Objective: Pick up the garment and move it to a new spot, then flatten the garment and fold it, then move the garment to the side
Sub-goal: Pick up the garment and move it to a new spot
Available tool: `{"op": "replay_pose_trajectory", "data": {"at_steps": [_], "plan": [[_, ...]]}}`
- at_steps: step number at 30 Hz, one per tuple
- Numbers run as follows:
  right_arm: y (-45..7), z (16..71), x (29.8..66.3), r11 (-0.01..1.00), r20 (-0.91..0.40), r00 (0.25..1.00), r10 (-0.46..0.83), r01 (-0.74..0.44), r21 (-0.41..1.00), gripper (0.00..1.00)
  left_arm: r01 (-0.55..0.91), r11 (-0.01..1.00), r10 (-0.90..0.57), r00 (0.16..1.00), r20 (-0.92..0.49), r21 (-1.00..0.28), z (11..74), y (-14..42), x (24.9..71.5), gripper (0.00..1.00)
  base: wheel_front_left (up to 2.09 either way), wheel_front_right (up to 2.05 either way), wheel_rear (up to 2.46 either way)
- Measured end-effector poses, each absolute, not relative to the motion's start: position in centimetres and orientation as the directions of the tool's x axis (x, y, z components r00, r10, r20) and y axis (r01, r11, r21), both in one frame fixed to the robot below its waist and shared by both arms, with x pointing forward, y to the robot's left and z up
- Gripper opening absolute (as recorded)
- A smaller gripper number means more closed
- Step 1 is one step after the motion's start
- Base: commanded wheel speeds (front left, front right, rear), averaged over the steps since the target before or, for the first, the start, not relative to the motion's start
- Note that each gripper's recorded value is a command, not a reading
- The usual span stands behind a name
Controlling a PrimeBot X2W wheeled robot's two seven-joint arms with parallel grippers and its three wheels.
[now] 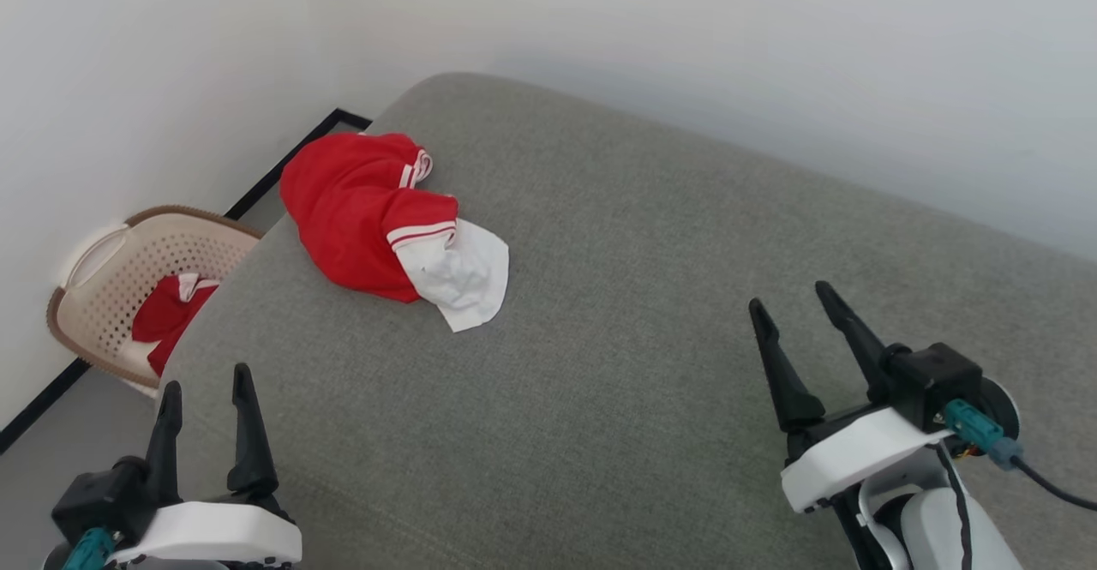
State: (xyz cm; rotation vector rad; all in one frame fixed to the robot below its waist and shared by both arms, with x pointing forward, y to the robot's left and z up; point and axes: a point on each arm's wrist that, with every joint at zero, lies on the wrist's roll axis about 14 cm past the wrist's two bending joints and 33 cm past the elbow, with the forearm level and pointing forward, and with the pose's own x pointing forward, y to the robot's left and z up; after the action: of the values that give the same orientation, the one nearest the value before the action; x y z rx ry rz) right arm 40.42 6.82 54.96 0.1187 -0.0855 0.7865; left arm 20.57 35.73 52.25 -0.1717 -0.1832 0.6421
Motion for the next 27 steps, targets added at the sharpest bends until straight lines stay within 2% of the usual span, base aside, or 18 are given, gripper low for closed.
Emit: {"op": "replay_pose_trajectory", "data": {"at_steps": [5,10,20,27], "plan": [[6.4,54.4,41.7,0.711,0.111,0.715,0.690,-0.698,0.084,1.00,-0.582,0.783,0.614,0.779,0.125,-0.221,52.6,36.0,21.5,1.00,0.00,0.00,0.00],[5.3,54.1,42.8,0.734,0.107,0.739,0.665,-0.673,0.089,1.00,-0.546,0.810,0.580,0.801,0.150,-0.214,53.8,36.5,24.2,1.00,0.00,0.00,0.00],[3.1,54.1,44.8,0.770,0.106,0.772,0.627,-0.635,0.071,1.00,-0.470,0.872,0.489,0.855,0.173,-0.138,56.3,38.3,31.8,1.00,0.00,0.00,0.00],[0.3,53.4,47.4,0.808,0.094,0.808,0.581,-0.587,0.052,1.00,-0.430,0.899,0.437,0.895,0.088,-0.088,55.1,39.2,38.4,1.00,0.00,0.00,0.00]]}}
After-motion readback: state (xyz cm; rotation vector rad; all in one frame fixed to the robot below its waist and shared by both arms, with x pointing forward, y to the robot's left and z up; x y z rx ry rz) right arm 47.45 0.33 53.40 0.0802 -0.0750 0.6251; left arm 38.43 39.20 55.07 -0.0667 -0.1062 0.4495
